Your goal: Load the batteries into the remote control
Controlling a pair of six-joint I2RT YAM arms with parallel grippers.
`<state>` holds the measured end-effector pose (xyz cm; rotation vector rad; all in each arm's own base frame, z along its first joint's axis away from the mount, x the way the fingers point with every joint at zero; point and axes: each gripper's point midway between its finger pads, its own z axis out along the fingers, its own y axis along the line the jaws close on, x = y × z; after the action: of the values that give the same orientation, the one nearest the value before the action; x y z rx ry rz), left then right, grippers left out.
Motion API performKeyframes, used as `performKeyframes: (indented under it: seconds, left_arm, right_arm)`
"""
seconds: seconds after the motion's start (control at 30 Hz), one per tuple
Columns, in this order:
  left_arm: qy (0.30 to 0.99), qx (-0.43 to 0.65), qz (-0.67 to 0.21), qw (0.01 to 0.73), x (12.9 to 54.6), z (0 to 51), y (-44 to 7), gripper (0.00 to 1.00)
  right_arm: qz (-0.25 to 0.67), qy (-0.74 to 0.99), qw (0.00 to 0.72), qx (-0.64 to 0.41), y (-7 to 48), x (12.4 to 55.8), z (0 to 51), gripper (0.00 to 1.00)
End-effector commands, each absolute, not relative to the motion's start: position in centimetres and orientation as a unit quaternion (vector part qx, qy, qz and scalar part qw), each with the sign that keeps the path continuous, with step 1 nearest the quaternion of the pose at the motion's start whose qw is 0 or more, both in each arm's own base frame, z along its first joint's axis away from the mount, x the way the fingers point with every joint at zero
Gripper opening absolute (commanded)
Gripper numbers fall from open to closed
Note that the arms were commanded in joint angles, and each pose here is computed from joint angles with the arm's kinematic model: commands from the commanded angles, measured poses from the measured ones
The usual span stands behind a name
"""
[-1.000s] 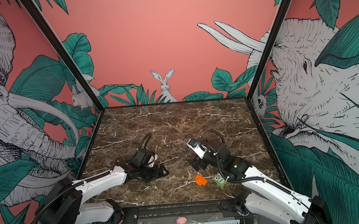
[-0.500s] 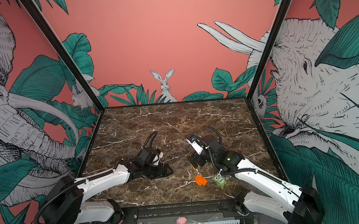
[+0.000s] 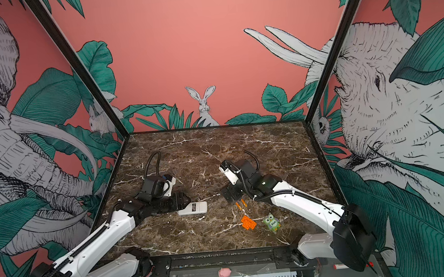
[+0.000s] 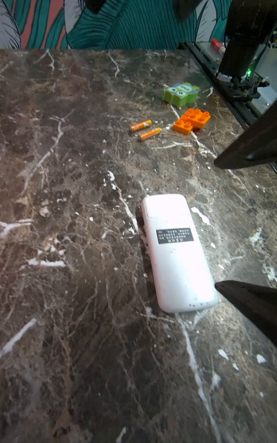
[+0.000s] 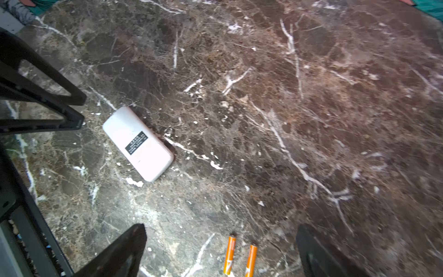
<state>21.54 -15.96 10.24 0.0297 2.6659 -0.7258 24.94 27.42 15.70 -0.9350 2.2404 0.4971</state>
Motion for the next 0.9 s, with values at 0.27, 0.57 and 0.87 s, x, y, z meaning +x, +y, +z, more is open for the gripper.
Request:
performKeyframes:
  seconds: [0.27,0.57,0.87]
  left_arm:
    - [0.926,-0.085,-0.317,0.187,21.8,8.3,-13.0,0.73]
    - [0.904,-0.136,-0.328,0.238,23.4,9.9,-11.0,0.74]
    - [0.897,-0.158,-0.336,0.24,23.4,9.4,-9.8,0.74]
  right_arm:
    - [0.238,0.694,0.341,-0.587,36.2,21.5,15.0,0.99]
    - [0.219,0.643,0.296,-0.672,40.0,22.0,10.5,0.98]
    - [0.19,0.625,0.259,-0.712,42.1,21.5,6.7,0.96]
